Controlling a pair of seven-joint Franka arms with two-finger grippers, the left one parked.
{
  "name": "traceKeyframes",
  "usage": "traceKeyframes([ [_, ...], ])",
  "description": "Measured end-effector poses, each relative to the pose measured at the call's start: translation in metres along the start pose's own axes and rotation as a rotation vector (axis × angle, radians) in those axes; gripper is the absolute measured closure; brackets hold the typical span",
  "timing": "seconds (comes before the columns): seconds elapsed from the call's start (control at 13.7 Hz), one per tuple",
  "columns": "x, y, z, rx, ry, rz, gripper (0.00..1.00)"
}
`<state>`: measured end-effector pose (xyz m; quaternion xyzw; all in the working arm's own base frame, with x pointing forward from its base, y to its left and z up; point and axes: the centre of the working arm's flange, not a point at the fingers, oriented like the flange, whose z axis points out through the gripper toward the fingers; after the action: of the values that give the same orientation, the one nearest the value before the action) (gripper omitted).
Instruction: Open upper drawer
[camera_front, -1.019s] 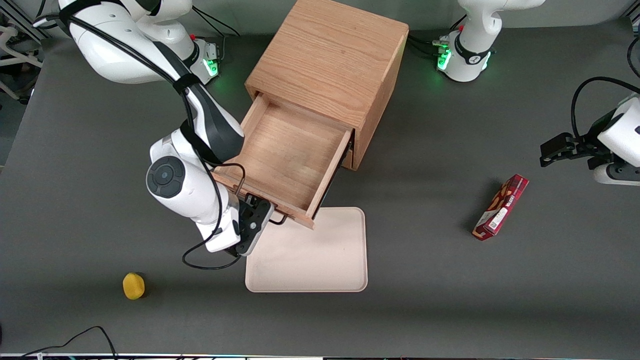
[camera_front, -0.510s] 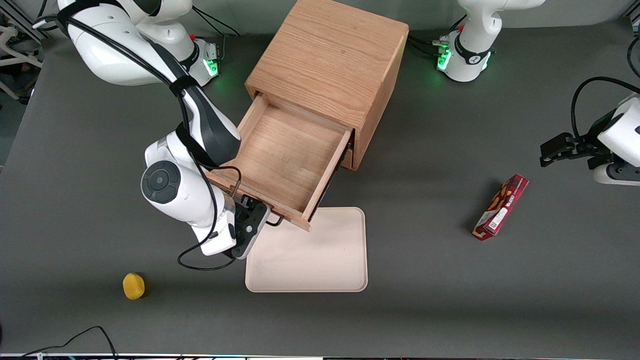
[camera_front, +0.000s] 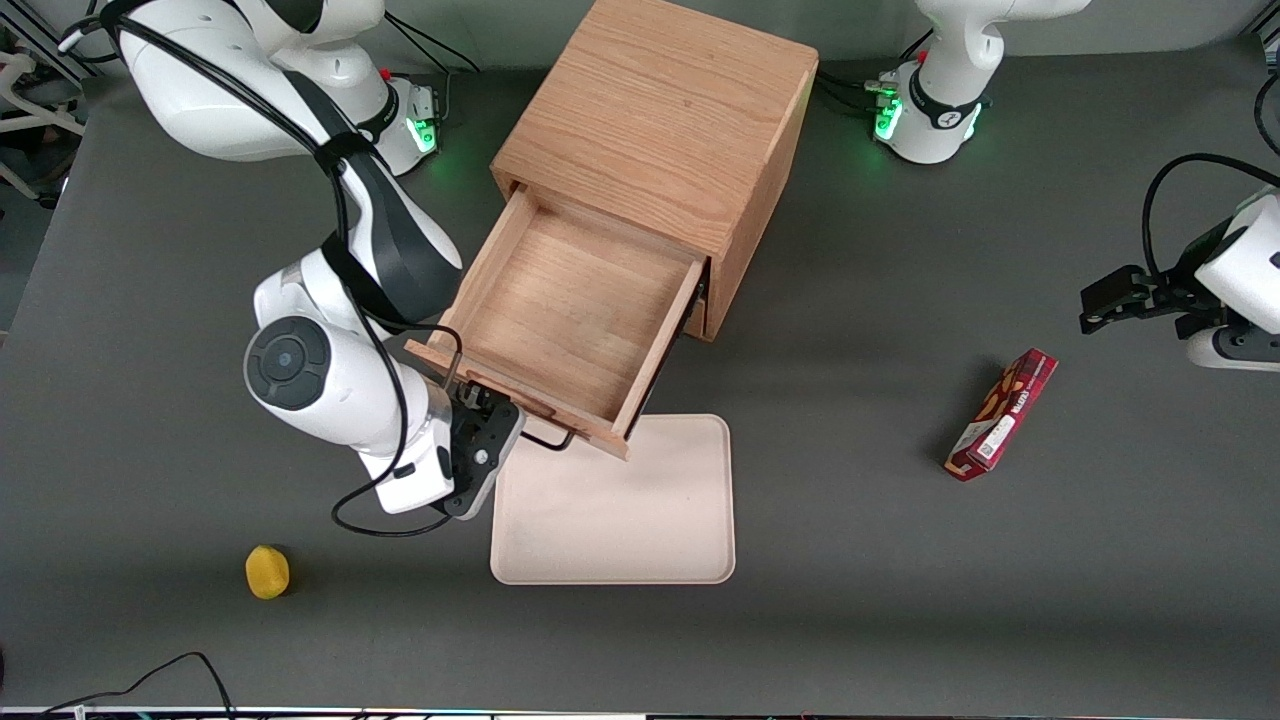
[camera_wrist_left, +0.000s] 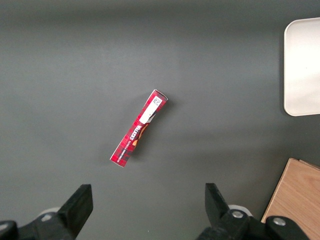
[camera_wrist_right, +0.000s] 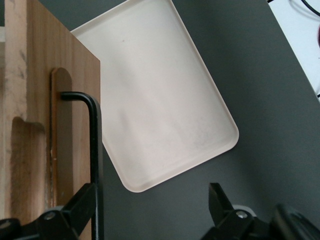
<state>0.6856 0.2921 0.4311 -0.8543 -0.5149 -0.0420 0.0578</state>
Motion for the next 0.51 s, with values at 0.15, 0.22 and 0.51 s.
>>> traceKeyframes([
  [0.15, 0.000, -0.005, -0.016, 0.023, -0.014, -0.001, 0.00],
  [0.22, 0.000, -0.009, -0.027, 0.031, -0.023, -0.004, 0.00],
  [0.51, -0.011, -0.039, -0.102, 0.071, -0.034, -0.011, 0.00],
])
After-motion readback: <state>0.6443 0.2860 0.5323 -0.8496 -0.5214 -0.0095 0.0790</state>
